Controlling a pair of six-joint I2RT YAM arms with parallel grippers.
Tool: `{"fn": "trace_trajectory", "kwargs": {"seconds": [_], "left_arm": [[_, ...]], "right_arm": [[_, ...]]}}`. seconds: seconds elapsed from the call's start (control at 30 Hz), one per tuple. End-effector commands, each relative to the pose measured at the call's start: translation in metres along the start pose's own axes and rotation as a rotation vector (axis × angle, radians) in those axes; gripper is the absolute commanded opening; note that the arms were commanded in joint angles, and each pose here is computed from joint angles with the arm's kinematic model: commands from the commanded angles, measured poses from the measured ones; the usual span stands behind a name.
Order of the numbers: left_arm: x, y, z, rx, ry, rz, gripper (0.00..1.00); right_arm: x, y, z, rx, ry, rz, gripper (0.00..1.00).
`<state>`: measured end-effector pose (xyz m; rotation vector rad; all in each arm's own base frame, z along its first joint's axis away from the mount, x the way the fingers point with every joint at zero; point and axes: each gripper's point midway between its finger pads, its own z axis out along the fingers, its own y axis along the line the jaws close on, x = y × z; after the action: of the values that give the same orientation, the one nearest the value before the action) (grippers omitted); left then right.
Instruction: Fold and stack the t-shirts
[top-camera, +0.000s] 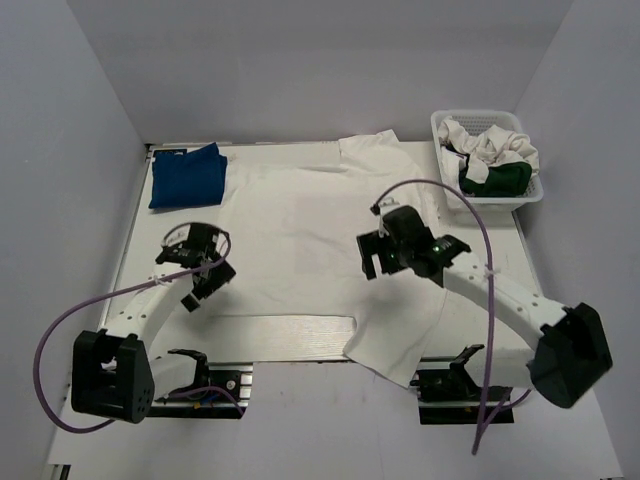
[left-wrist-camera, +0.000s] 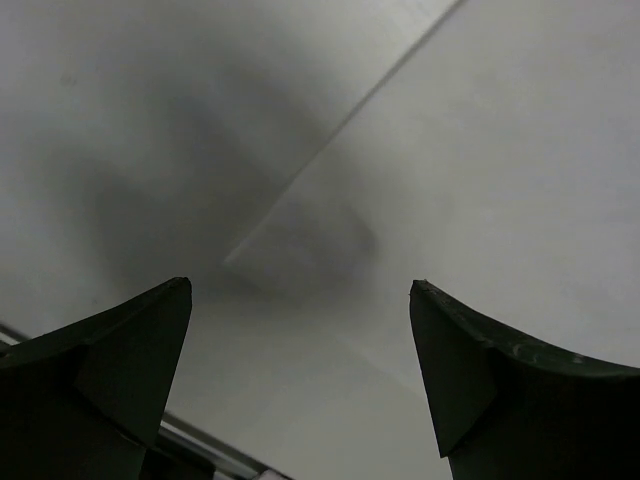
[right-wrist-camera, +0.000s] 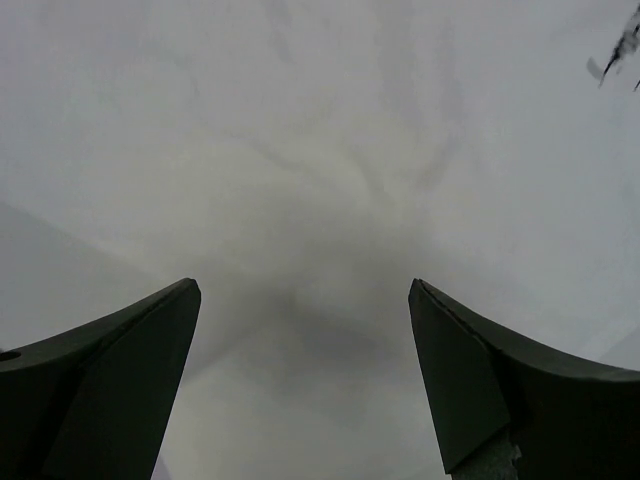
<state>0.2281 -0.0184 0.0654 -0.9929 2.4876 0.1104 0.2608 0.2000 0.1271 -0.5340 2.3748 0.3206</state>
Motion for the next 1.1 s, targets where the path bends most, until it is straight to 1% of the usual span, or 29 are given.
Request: {"fn": "trace_trajectory", "kwargs": {"seconds": [0.0, 0.07, 0.13, 0.23, 0.27, 0.33, 0.37, 0.4, 0.43, 0.47, 0.53, 0.57, 0.6, 0.63, 0.67, 0.7, 0.83, 0.9, 0.97, 1.07], "left_arm": [[0.022, 0.031, 0.000, -0.107, 0.040, -0.117, 1.00], [0.026, 0.031, 0.000, -0.100, 0.053, -0.139, 1.00], [0.026, 0.035, 0.003, -0.102, 0.036, -0.172, 1.00], [0.032, 0.040, 0.011, -0.106, 0.037, -0.190, 1.00], [0.037, 0.039, 0.014, -0.105, 0.055, -0.199, 0.98], [0.040, 0.039, 0.020, -0.105, 0.055, -0.211, 0.94], [0.041, 0.039, 0.023, -0.101, 0.052, -0.213, 0.86], [0.041, 0.038, 0.026, -0.092, 0.046, -0.217, 0.82], [0.037, 0.032, 0.029, -0.065, 0.028, -0.227, 0.71], [0.036, 0.029, 0.030, -0.047, 0.028, -0.218, 0.67], [0.033, 0.025, 0.030, -0.032, 0.017, -0.224, 0.56], [0.038, 0.029, 0.033, -0.050, 0.029, -0.217, 0.47], [0.036, 0.027, 0.034, -0.042, 0.024, -0.220, 0.41], [0.041, 0.033, 0.039, -0.069, 0.031, -0.211, 0.37], [0.047, 0.037, 0.043, -0.089, 0.044, -0.215, 0.29], [0.048, 0.038, 0.044, -0.097, 0.050, -0.211, 0.26], [0.047, 0.037, 0.049, -0.116, 0.051, -0.206, 0.26], [0.044, 0.034, 0.050, -0.109, 0.046, -0.208, 0.16], [0.044, 0.033, 0.050, -0.109, 0.046, -0.208, 0.00], [0.039, 0.033, 0.045, -0.099, 0.029, -0.203, 0.00]], "right_arm": [[0.023, 0.008, -0.035, 0.004, -0.003, 0.087, 0.90], [0.041, 0.012, -0.043, 0.003, 0.035, 0.077, 0.90], [0.070, 0.013, -0.056, 0.009, 0.112, 0.086, 0.90], [0.094, 0.025, -0.063, -0.055, 0.177, 0.070, 0.90], [0.102, 0.028, -0.063, -0.060, 0.207, 0.077, 0.90], [0.115, 0.036, -0.064, -0.091, 0.251, 0.060, 0.90], [0.120, 0.041, -0.063, -0.098, 0.275, 0.055, 0.90], [0.127, 0.047, -0.064, -0.119, 0.295, 0.034, 0.90], [0.132, 0.049, -0.063, -0.116, 0.320, 0.041, 0.90], [0.134, 0.051, -0.064, -0.121, 0.329, 0.036, 0.90], [0.148, 0.065, -0.066, -0.166, 0.392, 0.001, 0.90], [0.154, 0.070, -0.067, -0.172, 0.411, -0.014, 0.90], [0.163, 0.075, -0.066, -0.170, 0.448, -0.034, 0.90], [0.167, 0.074, -0.064, -0.157, 0.457, -0.048, 0.90], [0.172, 0.079, -0.066, -0.169, 0.466, -0.062, 0.90], [0.176, 0.079, -0.066, -0.156, 0.476, -0.080, 0.90], [0.199, 0.076, -0.071, -0.125, 0.540, -0.107, 0.90], [0.210, 0.078, -0.073, -0.121, 0.575, -0.099, 0.90], [0.222, 0.075, -0.075, -0.110, 0.608, -0.109, 0.90], [0.235, 0.072, -0.075, -0.095, 0.636, -0.135, 0.90]]}}
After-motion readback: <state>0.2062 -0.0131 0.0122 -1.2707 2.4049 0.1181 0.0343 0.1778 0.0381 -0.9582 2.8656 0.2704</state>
